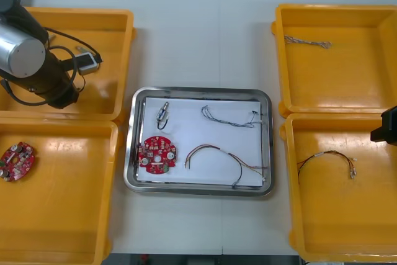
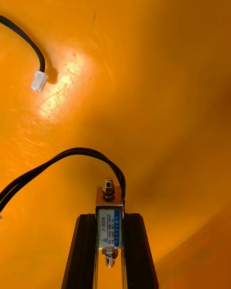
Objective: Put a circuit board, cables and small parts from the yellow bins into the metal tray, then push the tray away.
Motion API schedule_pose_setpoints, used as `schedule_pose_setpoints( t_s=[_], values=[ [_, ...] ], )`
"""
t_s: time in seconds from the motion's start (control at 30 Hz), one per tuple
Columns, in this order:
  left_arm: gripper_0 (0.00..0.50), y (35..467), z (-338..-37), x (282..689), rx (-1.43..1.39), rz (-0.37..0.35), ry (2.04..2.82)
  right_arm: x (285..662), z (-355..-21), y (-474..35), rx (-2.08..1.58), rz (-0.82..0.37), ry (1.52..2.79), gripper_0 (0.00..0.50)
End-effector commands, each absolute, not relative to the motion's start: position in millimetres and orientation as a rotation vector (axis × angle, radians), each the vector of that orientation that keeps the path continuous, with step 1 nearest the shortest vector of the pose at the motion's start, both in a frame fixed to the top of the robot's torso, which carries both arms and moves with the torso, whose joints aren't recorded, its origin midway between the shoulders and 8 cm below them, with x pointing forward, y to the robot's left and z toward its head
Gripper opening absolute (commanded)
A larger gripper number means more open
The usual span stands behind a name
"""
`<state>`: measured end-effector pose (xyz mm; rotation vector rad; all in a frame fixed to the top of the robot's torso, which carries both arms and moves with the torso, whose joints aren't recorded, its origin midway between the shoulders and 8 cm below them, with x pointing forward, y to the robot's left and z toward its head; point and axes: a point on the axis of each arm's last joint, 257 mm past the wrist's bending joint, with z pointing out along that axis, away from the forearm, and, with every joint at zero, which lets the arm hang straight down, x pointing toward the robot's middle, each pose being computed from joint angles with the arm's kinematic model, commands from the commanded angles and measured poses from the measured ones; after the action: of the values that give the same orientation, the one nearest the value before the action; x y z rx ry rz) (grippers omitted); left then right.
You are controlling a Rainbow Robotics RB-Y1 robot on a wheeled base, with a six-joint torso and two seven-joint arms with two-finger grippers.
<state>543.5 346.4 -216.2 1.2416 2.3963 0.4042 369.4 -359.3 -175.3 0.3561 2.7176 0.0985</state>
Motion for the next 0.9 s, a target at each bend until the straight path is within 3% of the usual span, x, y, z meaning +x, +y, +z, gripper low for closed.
schedule_pose_setpoints(
  t_s=[0.03,0.23,0.63,0.9],
  values=[
    [0.000,325.8,-161.5,559.7,1.149,0.361,2.338,365.8,-169.8,-360.2,0.303,0.076,2.708,0.500],
    [0.000,321.3,-142.8,557.9,1.112,0.336,2.339,365.8,-169.8,-360.2,0.303,0.076,2.708,0.500],
    [0.000,311.0,-110.3,526.1,1.031,0.286,2.426,365.8,-169.8,-360.2,0.303,0.076,2.708,0.500],
    [0.000,290.0,-116.0,516.8,0.988,0.222,2.488,365.8,-169.8,-360.2,0.303,0.076,2.708,0.500]
  ],
)
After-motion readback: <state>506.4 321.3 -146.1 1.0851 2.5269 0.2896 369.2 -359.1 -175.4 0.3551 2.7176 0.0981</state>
